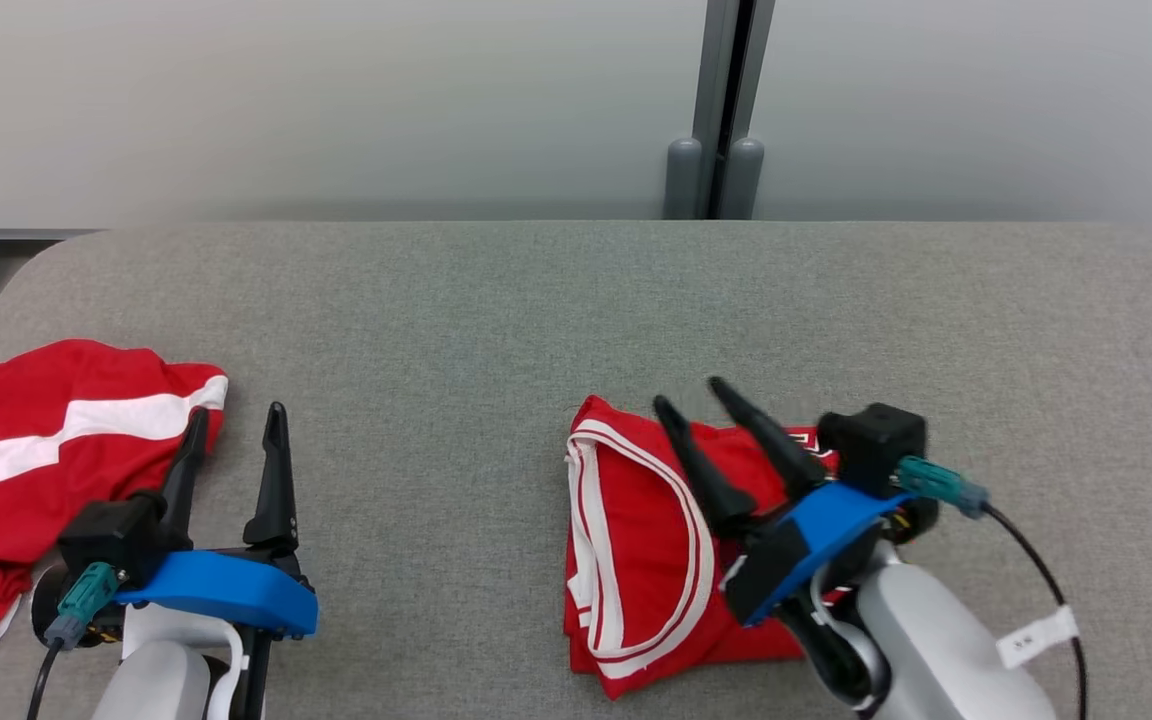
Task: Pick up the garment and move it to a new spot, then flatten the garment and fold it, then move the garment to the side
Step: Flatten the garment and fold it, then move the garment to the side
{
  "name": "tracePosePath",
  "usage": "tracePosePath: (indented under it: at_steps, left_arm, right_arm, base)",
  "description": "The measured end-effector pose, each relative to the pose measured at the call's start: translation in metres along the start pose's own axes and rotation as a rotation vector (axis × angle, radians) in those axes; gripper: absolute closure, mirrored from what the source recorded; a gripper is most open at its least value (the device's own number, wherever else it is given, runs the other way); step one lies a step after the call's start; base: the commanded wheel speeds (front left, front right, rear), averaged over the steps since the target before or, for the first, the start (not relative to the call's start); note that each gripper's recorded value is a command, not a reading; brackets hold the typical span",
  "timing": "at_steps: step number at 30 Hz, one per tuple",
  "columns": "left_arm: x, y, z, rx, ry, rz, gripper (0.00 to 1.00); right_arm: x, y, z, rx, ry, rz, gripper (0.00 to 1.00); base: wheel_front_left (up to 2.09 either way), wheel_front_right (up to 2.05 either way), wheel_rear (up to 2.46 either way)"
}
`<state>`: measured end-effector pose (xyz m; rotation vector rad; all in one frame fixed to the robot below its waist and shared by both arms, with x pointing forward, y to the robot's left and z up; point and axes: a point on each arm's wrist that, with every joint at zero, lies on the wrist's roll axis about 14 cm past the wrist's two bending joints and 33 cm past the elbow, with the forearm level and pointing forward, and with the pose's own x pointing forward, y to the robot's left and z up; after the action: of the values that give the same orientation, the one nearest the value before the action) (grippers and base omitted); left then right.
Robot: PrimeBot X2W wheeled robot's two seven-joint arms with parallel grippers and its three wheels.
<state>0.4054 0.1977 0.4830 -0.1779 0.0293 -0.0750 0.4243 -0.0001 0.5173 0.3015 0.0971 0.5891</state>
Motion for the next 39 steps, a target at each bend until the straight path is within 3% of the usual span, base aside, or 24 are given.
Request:
tracePosePath:
  at_steps: [8, 15, 24, 39]
  left_arm:
    - [-0.005, -0.008, 0.003, -0.008, -0.021, -0.01, 0.0]
    - [-0.011, -0.011, 0.003, -0.006, -0.025, -0.013, 0.0]
    - [-0.024, -0.013, 0.0, -0.015, -0.023, -0.009, 0.0]
    - [-0.035, -0.012, -0.009, -0.003, 0.003, -0.006, 0.0]
  right_arm:
    - [-0.072, -0.097, 0.031, -0.085, -0.122, -0.327, 0.0]
    - [-0.127, -0.133, 0.05, -0.142, -0.159, -0.504, 0.0]
    - [-0.156, -0.139, 0.052, -0.156, -0.15, -0.564, 0.0]
    - [-0.159, -0.133, 0.045, -0.15, -0.129, -0.555, 0.0]
  base:
    - [0.0, 0.0, 0.0]
    - [0.0, 0.0, 0.0]
    - [0.0, 0.0, 0.0]
    - [0.0, 0.0, 0.0]
